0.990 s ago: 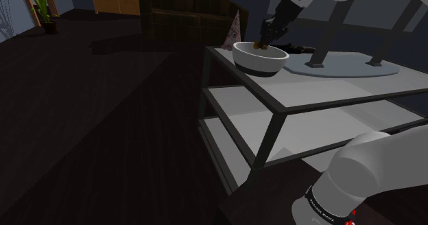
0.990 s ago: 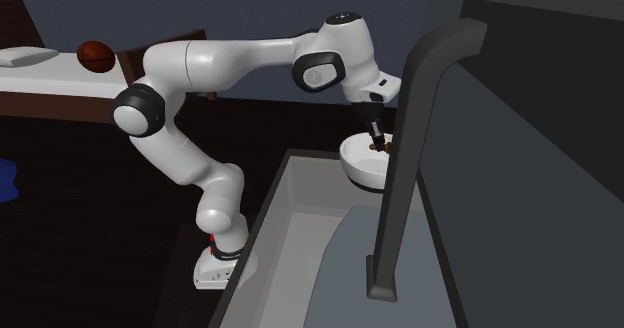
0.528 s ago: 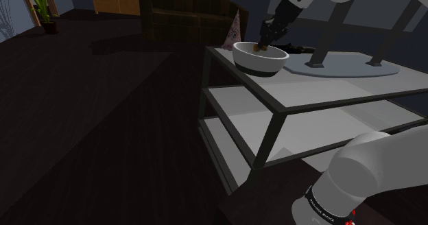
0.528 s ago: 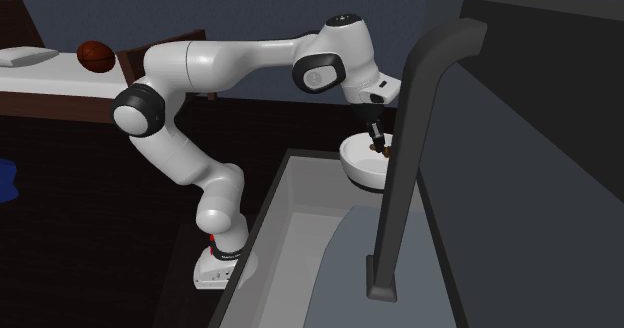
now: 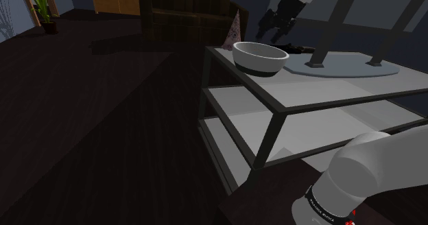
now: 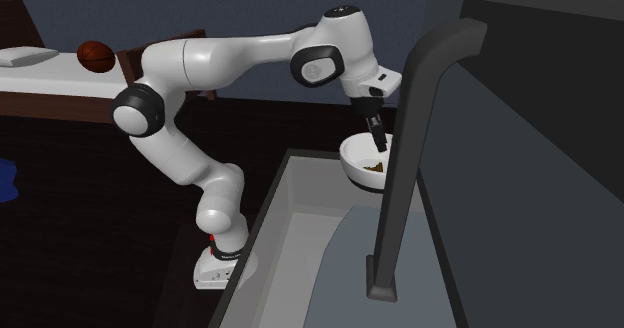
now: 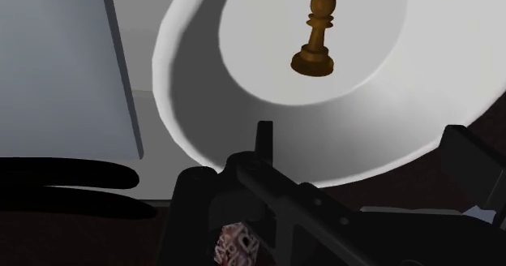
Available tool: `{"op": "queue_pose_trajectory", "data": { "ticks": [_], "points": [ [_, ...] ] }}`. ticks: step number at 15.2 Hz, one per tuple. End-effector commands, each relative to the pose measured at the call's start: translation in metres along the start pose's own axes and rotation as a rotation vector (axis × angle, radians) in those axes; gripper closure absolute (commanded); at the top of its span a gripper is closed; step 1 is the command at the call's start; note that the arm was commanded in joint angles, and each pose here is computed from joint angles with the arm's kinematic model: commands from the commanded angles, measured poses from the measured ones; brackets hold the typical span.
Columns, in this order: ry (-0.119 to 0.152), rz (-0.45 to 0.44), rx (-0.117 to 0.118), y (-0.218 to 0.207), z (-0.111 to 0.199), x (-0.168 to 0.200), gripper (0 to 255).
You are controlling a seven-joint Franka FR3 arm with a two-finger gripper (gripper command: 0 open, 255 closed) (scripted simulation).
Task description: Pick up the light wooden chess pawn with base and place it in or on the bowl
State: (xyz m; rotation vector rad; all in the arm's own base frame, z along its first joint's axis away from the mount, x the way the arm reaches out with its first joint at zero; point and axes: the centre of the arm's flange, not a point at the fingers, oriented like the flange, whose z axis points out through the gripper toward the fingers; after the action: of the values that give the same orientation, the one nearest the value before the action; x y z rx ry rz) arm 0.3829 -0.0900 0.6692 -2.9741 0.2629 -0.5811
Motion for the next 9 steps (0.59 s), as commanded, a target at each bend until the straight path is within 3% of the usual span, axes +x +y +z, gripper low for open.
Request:
{"op": "queue_pose_trajectory", "data": {
  "ticks": [1, 9],
  "points": [
    [-0.001, 0.0, 0.0, 0.001, -0.024, -0.002, 0],
    [-0.001, 0.0, 0.0, 0.001, -0.034, -0.002, 0]
  ]
}}
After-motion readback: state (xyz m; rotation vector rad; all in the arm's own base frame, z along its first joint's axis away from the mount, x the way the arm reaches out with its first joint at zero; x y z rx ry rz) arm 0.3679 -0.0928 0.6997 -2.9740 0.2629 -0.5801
